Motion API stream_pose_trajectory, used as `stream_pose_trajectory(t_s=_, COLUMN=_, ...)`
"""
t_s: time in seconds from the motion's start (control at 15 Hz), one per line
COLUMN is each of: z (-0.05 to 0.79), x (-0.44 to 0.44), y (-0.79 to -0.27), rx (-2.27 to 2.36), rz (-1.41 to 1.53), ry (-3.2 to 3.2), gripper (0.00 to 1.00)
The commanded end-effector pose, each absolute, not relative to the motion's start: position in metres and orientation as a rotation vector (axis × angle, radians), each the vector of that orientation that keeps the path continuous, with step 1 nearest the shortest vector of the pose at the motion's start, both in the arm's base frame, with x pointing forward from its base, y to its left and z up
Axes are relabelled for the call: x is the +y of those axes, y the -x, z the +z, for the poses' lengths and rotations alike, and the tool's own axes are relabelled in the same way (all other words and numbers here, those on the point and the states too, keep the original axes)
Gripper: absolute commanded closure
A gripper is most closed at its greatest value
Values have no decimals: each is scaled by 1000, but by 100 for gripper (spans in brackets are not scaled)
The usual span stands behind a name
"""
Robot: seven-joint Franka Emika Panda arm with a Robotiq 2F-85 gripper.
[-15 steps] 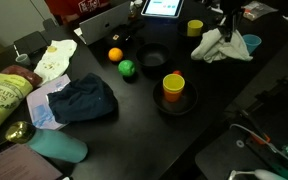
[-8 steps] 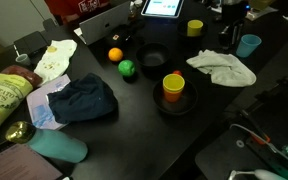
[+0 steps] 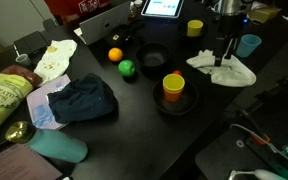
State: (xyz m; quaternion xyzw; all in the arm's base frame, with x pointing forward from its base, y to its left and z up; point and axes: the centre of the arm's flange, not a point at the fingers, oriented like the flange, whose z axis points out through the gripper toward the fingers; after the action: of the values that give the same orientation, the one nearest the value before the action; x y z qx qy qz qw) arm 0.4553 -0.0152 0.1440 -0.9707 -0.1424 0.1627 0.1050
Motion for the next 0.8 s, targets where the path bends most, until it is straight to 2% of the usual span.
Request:
stream_pose_trajectory(t_s=0.0, z=110, x=-6, y=-442, rx=-468, rz=382, ry=2908, gripper=0)
stream_pose_trajectory(t_s=0.4, z=71, x=1, y=-440, rx=-481, rz=213, ry=3021, gripper=0)
stream_pose_trajectory(t_s=0.73, z=90, x=10, y=-447, rx=-542, rz=32, ry=3099, gripper=0)
